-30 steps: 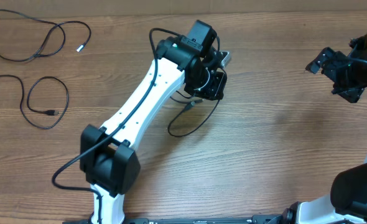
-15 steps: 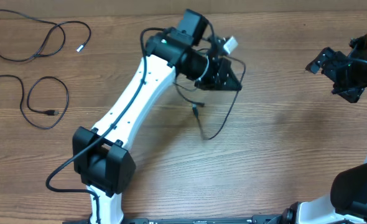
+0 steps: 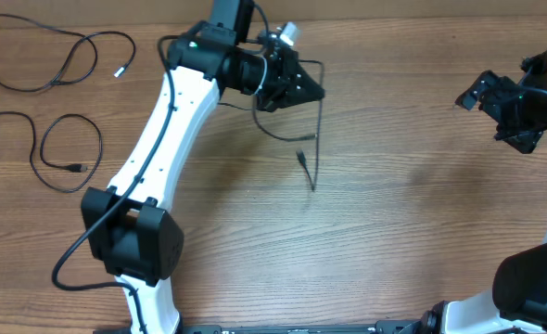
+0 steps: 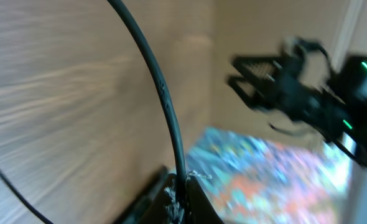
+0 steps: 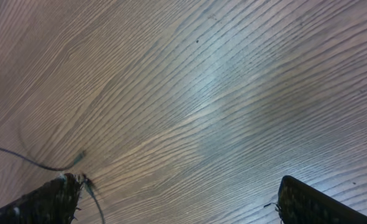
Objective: Untangle cables
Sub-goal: 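Drag the held cable with the left gripper toward the left edge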
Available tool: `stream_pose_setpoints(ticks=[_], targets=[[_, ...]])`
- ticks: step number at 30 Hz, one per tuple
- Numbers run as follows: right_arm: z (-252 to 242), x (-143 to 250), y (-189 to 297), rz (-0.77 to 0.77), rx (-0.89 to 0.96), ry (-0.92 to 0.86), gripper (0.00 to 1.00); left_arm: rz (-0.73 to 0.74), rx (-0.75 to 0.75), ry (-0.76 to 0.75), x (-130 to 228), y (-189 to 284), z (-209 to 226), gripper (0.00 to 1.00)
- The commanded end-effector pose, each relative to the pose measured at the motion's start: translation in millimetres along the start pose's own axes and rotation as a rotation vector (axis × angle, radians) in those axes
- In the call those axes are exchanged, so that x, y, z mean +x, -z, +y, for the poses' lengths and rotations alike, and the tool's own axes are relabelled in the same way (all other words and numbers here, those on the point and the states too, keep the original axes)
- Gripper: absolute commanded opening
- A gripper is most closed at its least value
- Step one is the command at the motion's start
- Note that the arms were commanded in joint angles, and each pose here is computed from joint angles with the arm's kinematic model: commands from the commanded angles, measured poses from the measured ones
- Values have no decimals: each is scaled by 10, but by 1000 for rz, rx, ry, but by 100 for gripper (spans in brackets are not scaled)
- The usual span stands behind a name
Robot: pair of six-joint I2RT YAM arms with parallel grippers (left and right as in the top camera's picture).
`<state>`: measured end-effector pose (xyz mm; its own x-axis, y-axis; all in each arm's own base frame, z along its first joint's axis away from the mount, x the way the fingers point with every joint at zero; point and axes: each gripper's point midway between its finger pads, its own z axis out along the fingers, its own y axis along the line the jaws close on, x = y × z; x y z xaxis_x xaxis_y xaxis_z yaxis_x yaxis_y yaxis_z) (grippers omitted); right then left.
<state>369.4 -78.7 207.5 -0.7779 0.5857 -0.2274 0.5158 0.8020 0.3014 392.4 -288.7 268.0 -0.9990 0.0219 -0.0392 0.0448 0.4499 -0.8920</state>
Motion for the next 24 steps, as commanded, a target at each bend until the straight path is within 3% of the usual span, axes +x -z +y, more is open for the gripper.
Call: stream_pose_setpoints(ticks=[1,7,13,17,19,24], targets=[[7,-10,0,-3,-2,5,100,-229,-163,-69,-53,513,-251,4],[7,-11,0,-3,-1,5,100,-425,-455,10,126,1193,16,4],[7,-11,0,-3,-1,5,100,-488,-684,179,423,1766,453,4],[7,-10,0,-3,-1,5,100,-422,-627,242,575,1808,484,4],[7,-10,0,-3,-1,5,100,-349,-555,126,606,1715,355,4],[7,-10,0,-3,-1,5,100,-326,-566,94,692,1682,312,4]])
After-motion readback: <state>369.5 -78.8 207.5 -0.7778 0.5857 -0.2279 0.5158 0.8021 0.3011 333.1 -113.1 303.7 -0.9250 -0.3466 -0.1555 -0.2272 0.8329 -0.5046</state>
